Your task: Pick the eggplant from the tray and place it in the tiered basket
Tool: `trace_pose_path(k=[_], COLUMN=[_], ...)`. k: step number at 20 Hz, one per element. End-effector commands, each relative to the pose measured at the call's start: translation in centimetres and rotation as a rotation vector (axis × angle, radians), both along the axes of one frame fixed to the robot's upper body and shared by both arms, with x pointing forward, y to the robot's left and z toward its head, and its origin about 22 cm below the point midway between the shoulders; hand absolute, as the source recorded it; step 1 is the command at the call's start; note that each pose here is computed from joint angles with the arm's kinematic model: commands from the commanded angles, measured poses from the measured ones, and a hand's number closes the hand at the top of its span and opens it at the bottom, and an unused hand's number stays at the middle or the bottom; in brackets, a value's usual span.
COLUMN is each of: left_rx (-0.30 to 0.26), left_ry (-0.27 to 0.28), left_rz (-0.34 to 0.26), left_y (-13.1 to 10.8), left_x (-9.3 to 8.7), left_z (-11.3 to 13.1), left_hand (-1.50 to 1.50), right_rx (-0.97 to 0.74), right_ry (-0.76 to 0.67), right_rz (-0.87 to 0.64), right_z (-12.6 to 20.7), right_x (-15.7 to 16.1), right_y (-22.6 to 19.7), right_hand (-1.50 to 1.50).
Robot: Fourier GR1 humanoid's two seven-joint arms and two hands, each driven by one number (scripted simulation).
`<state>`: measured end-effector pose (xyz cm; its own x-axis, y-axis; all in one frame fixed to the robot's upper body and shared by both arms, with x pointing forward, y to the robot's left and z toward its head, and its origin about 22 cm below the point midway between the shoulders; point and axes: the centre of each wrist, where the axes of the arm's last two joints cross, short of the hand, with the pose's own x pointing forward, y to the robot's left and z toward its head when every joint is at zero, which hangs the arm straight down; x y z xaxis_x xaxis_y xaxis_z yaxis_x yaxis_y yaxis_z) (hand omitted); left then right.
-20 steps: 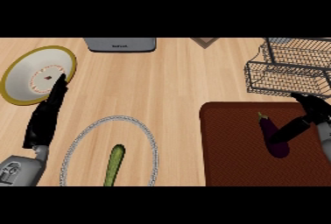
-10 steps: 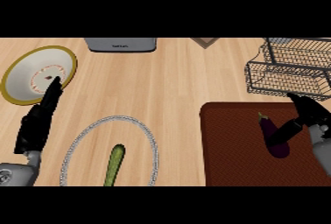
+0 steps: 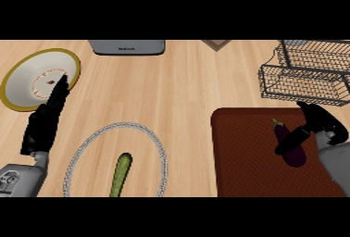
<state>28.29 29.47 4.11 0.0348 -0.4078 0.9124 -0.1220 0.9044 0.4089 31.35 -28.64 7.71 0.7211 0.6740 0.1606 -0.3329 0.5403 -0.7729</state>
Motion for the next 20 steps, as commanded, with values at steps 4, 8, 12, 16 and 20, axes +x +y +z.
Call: trace_pose_path(k=[4, 8, 12, 16, 20], left_rx=[-0.007, -0.011, 0.01, -0.004, -0.022], left_ry=[0.006, 0.009, -0.007, 0.014, -0.005], left_rz=[-0.007, 0.008, -0.01, 0.02, -0.001], left_y=[0.3, 0.2, -0.6, 0.6, -0.6], left_x=[0.1, -0.2, -1.3, 0.1, -0.2], left_z=[-0.3, -0.6, -1.6, -0.5, -1.7], left_hand=[0.0, 0.0, 0.0, 0.0, 0.0], right_rx=[-0.055, -0.019, -0.002, 0.01, 0.033], right_ry=[0.103, 0.123, 0.127, 0.149, 0.155], right_rz=[-0.078, -0.076, -0.069, -0.068, -0.071], right_z=[-2.6, -3.8, -3.1, -4.4, -8.5], right_x=[0.5, 0.3, 1.1, 1.2, 1.5], right_y=[1.8, -0.7, -0.9, -0.7, 1.7], right_hand=[-1.5, -1.5, -1.5, -1.5, -1.5])
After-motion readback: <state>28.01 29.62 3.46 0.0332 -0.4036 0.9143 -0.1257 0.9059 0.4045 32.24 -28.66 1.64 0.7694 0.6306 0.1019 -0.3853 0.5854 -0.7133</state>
